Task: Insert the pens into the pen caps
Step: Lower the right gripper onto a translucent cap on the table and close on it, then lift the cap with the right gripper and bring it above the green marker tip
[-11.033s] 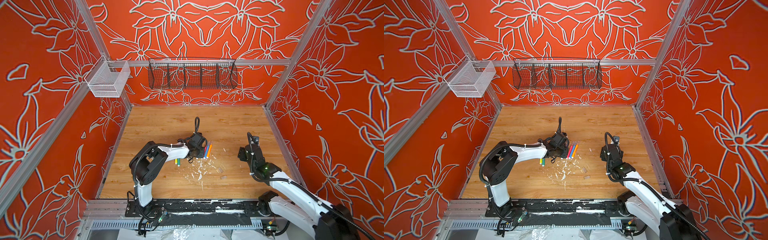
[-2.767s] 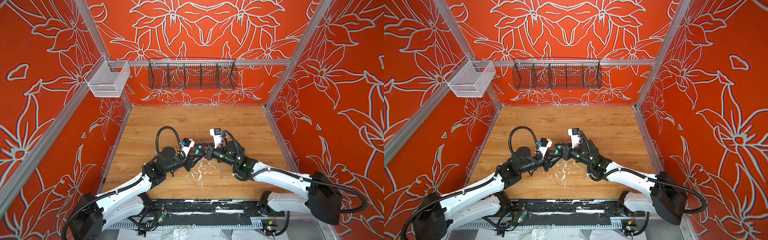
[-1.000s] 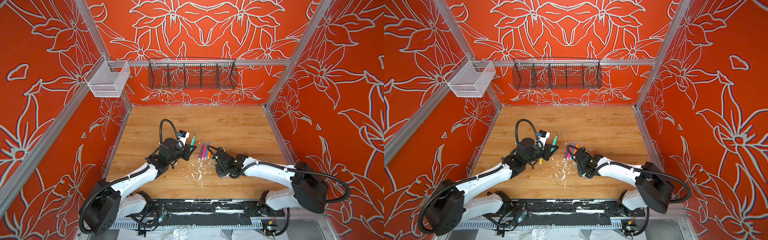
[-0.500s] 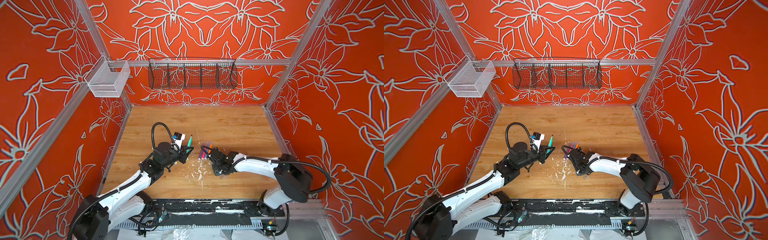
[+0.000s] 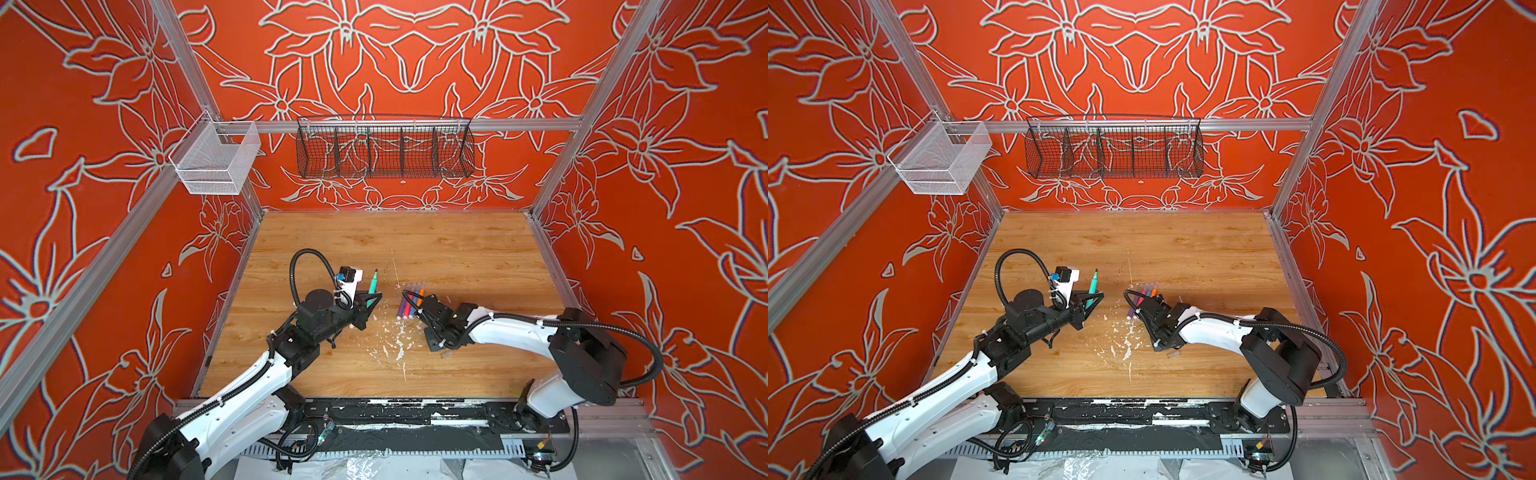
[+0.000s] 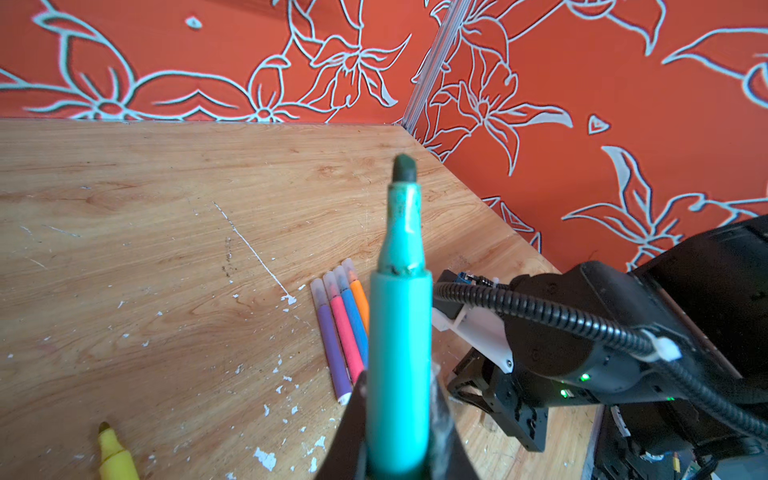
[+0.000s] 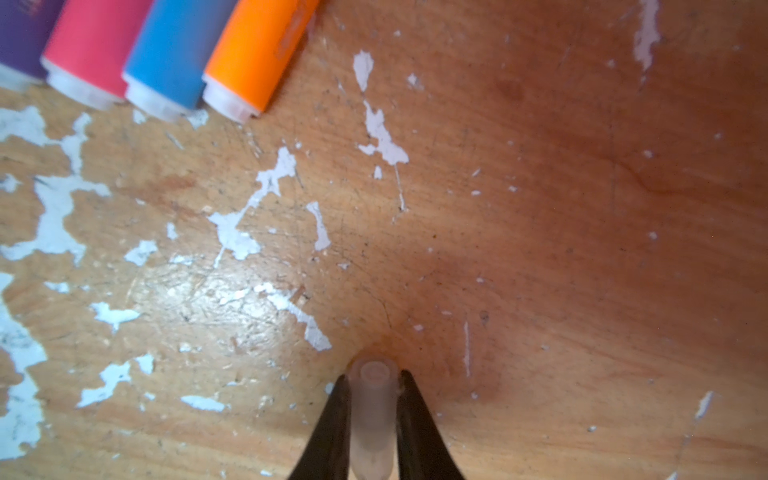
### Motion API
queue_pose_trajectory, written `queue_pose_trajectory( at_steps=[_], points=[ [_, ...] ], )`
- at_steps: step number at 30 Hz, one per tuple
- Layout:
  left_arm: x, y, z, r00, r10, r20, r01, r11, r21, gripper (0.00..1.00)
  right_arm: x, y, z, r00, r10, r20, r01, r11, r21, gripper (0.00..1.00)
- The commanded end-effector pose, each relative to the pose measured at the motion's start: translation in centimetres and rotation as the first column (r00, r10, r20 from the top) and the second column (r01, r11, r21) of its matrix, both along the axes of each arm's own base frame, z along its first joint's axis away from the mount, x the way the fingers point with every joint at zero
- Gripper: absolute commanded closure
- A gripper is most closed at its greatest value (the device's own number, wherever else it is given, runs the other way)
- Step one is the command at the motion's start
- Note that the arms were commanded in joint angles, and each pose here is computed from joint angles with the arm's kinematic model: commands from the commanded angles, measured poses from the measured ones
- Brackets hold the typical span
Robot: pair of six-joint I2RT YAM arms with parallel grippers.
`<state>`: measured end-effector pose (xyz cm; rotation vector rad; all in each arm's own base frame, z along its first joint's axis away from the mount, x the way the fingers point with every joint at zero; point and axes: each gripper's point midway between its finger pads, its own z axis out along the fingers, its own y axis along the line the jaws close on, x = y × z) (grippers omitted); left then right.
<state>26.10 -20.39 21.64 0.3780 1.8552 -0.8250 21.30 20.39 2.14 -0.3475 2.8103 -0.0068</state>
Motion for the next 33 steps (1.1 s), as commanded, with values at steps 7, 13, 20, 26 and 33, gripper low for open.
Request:
queue_pose_trajectory(
  at_steps=[7, 13, 20, 26, 33],
  points=[
    [-0.5, -0.2, 0.5, 0.999, -0.026, 0.021, 0.026, 1.0, -0.011, 1.0, -0.9, -0.6, -0.6, 0.999, -0.048, -0.019, 0.048, 0.998, 0.045, 0.86],
    [-0.7, -0.4, 0.4, 0.999, -0.038, 0.017, 0.038, 0.999, -0.038, 1.0, 0.3, 0.9, 1.8, 0.996, -0.078, 0.049, 0.069, 0.983, 0.169, 0.9],
    [-1.5, -1.2, 1.3, 0.995, -0.079, 0.064, 0.084, 0.992, -0.09, 1.0, 3.0, 2.0, 8.2, 0.959, -0.166, 0.231, 0.069, 0.924, 0.377, 0.95],
    [-3.1, -2.1, 1.7, 0.985, -0.112, 0.13, 0.121, 0.991, -0.06, 1.0, 4.3, 2.7, 16.0, 0.878, -0.278, 0.39, -0.016, 0.797, 0.604, 0.99],
    [-4.8, -3.1, 2.7, 0.966, -0.161, 0.2, 0.172, 0.984, -0.039, 1.0, 4.3, 2.6, 23.4, 0.781, -0.391, 0.486, -0.165, 0.623, 0.765, 1.0]
  ],
)
